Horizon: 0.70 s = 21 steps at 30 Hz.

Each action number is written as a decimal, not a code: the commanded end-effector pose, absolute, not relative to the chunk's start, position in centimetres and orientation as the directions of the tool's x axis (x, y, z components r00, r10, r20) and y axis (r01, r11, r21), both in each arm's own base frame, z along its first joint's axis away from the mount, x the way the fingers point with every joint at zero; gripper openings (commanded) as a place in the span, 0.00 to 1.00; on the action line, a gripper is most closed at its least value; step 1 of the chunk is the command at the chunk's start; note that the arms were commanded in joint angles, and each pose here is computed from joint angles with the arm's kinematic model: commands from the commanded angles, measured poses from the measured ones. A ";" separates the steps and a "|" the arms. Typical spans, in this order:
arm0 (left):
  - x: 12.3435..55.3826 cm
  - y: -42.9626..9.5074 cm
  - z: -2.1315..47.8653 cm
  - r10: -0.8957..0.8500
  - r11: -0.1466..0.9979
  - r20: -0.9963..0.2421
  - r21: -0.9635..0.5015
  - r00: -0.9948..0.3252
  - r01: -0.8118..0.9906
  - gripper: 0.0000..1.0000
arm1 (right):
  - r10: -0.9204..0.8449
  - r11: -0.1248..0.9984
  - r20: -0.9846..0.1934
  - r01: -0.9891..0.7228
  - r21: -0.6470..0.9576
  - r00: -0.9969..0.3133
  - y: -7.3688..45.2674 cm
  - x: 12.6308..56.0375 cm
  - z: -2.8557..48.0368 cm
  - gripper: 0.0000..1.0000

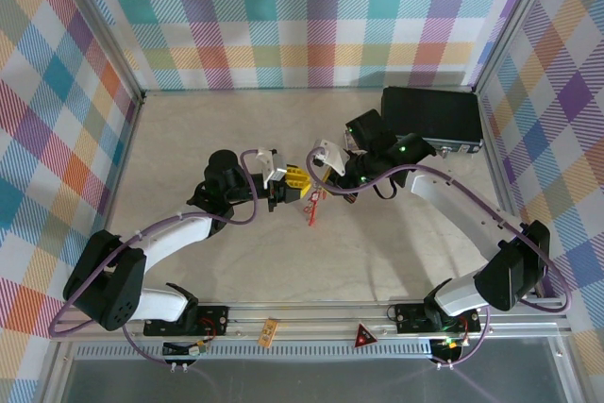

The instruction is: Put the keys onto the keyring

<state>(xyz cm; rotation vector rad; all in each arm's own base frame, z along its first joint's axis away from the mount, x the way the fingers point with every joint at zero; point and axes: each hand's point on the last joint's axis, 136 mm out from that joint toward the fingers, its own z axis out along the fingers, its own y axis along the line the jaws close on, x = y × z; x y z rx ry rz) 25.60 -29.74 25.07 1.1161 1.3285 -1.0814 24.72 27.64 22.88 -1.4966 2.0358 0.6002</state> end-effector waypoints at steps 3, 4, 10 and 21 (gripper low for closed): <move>24.9 -30.5 25.7 0.060 0.104 -0.998 0.022 0.016 0.994 0.21 | -0.713 0.241 -0.676 -0.970 0.013 -0.186 28.5 24.6 24.1 0.00; 24.9 -30.6 25.6 0.064 0.101 -0.998 0.019 0.012 0.995 0.21 | -0.713 0.243 -0.675 -0.970 0.012 -0.187 28.5 24.6 24.1 0.00; 24.7 -30.9 25.2 0.078 0.084 -0.997 0.009 0.002 0.996 0.20 | -0.706 0.239 -0.684 -0.971 0.011 -0.182 28.7 24.6 24.2 0.00; 24.4 -31.5 24.8 0.099 0.069 -0.995 0.013 0.006 0.997 0.17 | -0.705 0.224 -0.686 -0.974 0.029 -0.182 29.0 24.1 24.2 0.00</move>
